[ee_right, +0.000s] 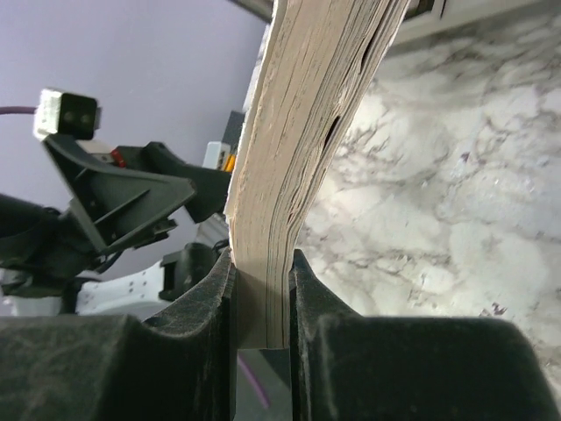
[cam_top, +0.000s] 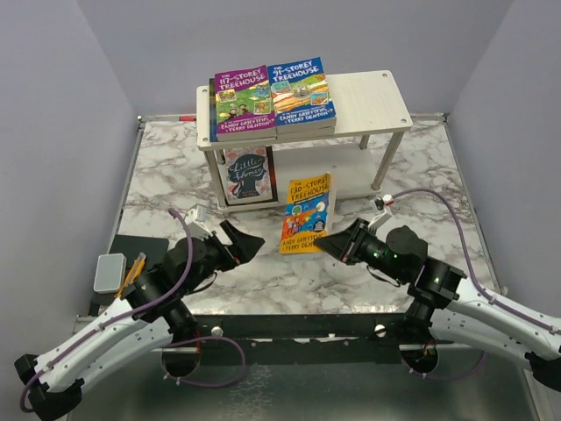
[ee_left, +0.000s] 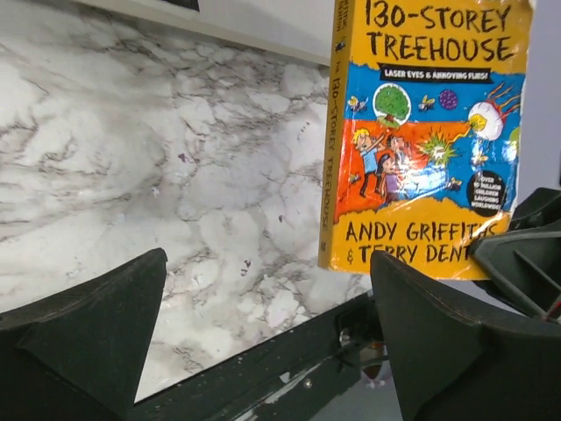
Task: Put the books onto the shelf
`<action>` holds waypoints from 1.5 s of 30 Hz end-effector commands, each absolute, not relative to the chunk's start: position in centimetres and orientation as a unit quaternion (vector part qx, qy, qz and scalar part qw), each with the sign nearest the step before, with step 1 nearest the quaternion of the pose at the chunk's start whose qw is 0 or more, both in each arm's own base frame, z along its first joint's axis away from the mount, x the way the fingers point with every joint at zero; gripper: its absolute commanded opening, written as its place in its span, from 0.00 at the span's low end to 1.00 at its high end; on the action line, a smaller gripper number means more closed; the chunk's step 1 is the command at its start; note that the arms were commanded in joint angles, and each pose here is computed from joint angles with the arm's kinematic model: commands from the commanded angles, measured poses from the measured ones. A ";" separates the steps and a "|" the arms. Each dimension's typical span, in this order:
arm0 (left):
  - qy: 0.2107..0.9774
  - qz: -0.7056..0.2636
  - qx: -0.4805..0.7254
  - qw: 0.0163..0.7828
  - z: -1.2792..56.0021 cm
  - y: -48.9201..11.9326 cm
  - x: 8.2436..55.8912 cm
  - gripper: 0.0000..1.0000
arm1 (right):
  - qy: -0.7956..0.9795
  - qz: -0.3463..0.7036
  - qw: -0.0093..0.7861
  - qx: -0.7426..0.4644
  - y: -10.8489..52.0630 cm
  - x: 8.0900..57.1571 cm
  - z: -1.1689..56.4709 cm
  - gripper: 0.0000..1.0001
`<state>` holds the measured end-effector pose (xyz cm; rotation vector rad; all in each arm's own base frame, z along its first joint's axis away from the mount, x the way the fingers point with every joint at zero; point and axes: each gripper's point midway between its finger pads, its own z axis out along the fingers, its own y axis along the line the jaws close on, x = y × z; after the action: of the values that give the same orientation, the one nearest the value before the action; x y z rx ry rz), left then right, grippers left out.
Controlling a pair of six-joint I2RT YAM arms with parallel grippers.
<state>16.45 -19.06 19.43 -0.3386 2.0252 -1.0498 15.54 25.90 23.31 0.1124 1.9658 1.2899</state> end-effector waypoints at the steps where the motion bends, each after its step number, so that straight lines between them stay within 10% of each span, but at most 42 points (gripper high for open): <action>1: 0.822 -0.338 -0.097 0.448 20.5 -17.0 17.4 0.99 | 0.746 0.474 0.465 0.043 25.7 18.6 27.3 0.00; 45: 0.808 -0.267 0.071 0.520 24.3 -16.8 18.3 0.99 | 0.792 0.492 0.360 0.018 26.8 37.9 17.9 0.03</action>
<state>18.35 -16.48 24.14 0.1424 1.9516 -0.6207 36.44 26.25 15.97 0.1572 2.1180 1.2140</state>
